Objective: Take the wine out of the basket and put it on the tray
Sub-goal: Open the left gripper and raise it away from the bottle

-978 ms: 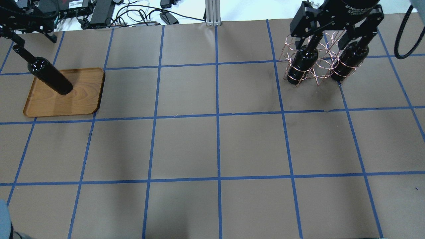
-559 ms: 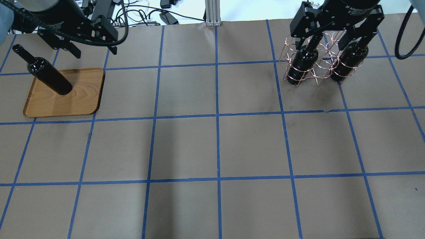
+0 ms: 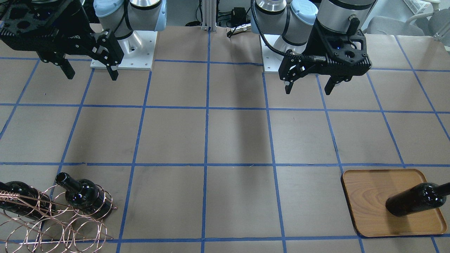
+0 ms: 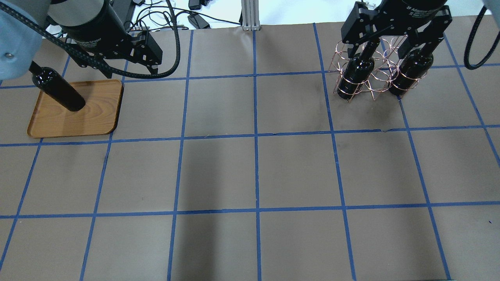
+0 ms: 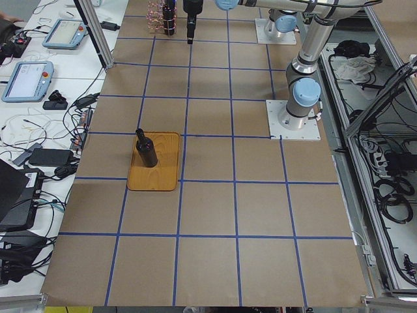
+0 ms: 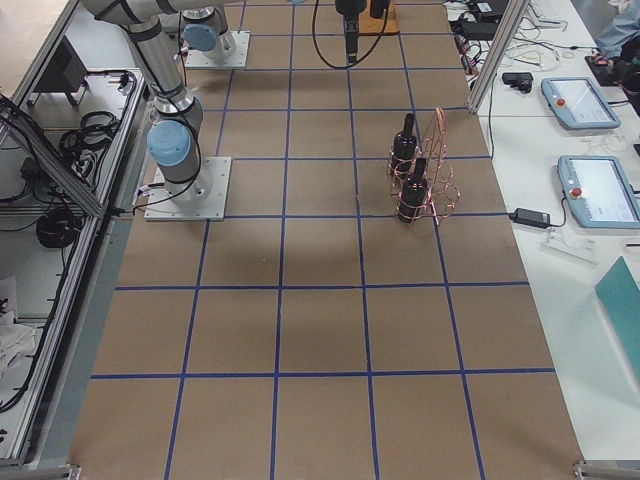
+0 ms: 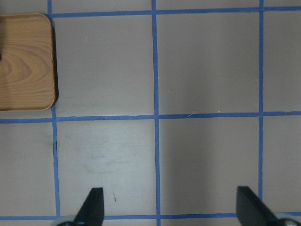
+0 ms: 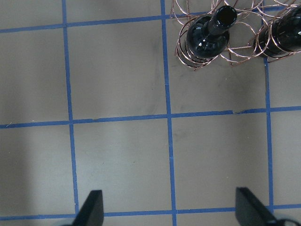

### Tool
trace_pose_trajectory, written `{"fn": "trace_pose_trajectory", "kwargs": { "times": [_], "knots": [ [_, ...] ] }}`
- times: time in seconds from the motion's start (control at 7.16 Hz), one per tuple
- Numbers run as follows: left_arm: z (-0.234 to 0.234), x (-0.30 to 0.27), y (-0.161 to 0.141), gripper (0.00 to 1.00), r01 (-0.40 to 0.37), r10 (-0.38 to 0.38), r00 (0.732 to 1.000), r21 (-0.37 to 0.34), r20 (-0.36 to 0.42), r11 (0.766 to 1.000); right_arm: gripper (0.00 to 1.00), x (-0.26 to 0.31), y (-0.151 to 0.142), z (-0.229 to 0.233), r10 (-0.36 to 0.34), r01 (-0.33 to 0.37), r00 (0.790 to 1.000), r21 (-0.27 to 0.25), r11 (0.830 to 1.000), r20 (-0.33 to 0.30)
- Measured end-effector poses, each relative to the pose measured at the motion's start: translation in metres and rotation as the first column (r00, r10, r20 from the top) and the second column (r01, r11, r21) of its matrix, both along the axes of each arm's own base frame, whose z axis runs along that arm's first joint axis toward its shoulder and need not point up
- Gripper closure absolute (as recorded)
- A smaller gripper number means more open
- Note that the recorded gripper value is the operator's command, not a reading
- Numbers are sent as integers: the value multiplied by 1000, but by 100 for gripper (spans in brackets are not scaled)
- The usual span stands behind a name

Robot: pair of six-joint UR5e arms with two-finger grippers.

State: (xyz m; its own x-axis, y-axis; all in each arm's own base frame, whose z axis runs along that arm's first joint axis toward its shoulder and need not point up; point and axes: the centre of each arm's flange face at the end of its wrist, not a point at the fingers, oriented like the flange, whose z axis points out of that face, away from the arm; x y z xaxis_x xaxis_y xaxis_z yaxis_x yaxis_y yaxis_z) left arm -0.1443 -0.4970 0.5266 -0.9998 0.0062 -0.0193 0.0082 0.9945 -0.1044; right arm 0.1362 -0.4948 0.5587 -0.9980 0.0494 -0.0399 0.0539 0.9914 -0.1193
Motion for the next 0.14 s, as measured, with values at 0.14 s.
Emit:
{"fn": "trace_pose_trajectory", "kwargs": {
  "times": [0.14],
  "knots": [
    [-1,3,2,0,-3,3,1000,11,2,1000,0,0,0,0,0,0,1000,0,1000,0]
  ]
}}
